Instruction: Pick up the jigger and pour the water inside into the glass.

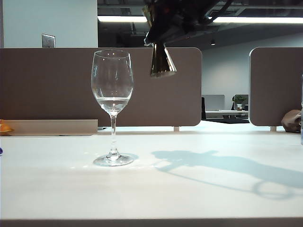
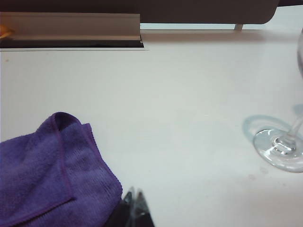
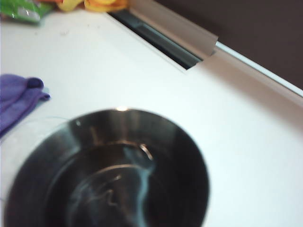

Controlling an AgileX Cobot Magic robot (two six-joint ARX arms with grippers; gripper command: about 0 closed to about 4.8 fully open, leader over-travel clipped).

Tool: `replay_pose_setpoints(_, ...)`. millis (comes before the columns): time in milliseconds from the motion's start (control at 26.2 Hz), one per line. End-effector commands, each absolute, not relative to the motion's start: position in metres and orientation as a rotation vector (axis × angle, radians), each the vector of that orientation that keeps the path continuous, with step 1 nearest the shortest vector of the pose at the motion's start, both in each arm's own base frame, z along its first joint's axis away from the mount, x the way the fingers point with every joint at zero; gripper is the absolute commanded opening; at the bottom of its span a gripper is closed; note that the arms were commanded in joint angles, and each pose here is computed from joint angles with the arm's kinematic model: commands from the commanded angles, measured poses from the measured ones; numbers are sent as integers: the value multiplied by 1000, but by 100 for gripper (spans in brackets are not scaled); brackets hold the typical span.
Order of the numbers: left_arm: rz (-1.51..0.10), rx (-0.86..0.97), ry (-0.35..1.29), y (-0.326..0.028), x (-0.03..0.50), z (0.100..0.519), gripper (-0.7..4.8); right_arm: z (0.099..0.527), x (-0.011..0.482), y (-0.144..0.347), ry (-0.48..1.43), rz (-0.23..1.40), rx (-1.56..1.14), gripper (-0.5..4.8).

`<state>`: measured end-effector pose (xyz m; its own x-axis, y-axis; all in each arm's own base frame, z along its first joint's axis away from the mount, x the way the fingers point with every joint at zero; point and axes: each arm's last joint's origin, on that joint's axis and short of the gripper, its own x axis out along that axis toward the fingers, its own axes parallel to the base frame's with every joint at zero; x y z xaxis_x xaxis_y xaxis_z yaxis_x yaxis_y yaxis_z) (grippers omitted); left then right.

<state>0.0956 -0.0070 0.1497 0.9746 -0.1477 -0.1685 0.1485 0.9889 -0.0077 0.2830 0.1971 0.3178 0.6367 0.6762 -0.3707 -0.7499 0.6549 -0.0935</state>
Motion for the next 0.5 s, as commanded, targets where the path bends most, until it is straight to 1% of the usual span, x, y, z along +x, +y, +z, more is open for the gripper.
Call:
replay_pose_setpoints(38,-153,12,167,-7,96,149,-5,318,280,207,295,824,-292,-3)
replay_pose_setpoints(382,-152,12,167,-7,96,149,-5,311,277,225,330,832,-349,-3)
replay_pose_setpoints(497,-152,12,167,-7,96,149,-5,312,278,229,329,812,-362,-3)
